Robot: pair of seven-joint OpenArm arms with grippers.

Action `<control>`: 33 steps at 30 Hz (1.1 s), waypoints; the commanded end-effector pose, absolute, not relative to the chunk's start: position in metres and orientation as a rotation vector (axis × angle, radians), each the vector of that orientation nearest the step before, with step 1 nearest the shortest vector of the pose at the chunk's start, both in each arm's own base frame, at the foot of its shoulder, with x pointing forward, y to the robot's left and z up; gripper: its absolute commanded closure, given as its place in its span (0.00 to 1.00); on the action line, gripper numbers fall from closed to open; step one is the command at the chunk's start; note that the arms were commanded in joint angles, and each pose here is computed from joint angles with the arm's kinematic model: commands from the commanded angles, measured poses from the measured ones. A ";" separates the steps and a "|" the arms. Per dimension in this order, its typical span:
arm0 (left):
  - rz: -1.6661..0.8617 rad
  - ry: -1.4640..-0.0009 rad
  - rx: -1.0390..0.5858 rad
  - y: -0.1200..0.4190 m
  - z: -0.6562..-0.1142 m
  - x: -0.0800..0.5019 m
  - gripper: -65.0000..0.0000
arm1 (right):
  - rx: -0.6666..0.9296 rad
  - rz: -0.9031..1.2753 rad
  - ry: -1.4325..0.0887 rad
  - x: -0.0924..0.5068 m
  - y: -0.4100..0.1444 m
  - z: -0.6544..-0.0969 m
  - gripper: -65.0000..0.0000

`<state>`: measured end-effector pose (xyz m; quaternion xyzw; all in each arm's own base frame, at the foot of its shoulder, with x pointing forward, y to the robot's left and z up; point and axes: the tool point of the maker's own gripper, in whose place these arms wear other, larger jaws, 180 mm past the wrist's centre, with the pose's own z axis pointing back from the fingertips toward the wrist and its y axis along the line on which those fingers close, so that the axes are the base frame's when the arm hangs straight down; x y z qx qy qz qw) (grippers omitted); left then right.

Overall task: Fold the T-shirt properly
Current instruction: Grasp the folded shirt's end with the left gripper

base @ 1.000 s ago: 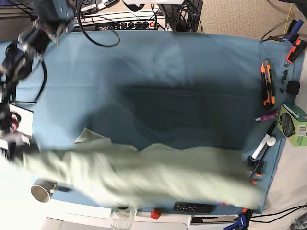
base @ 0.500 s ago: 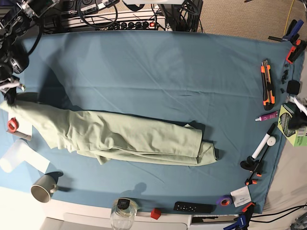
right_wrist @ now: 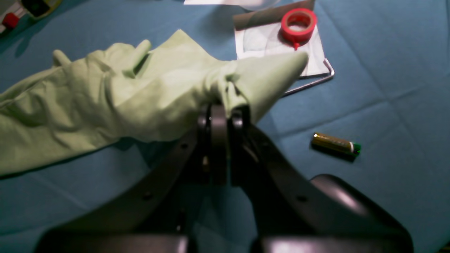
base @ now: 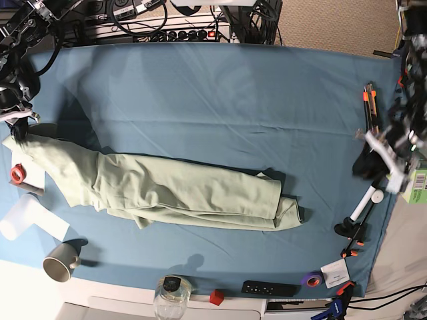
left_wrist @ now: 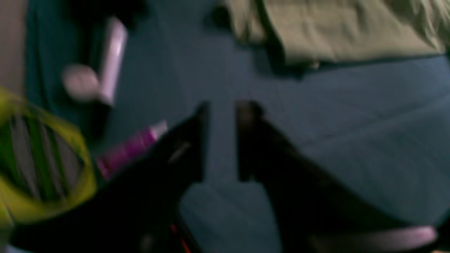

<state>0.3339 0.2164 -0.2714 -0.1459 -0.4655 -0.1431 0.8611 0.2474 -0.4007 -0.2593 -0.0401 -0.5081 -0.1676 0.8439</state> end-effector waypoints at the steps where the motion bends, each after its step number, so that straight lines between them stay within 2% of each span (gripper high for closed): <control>1: -0.331 -1.031 -0.292 0.211 -0.255 0.347 0.69 | -0.109 -0.329 -1.132 0.253 -0.405 -0.240 1.00; 6: -0.421 -0.936 -0.299 0.178 -0.289 0.381 0.69 | -0.126 -0.326 -1.123 0.252 -0.407 -0.241 1.00; 9: -0.381 -0.874 -0.331 0.171 -0.310 0.406 0.69 | -0.138 -0.326 -1.118 0.251 -0.409 -0.242 1.00; 16: -0.296 -0.826 -0.595 0.139 -0.301 0.452 0.69 | -0.141 -0.325 -1.120 0.251 -0.409 -0.241 1.00; 26: -0.270 -0.756 -0.782 0.075 -0.309 0.468 0.69 | -0.159 -0.324 -1.114 0.250 -0.411 -0.242 1.00; 30: -0.270 -0.753 -0.795 0.064 -0.313 0.470 0.69 | -0.165 -0.324 -1.112 0.250 -0.412 -0.242 1.00; 33: -0.297 -0.801 -0.710 0.071 -0.317 0.478 0.72 | -0.164 -0.324 -1.113 0.250 -0.412 -0.242 1.00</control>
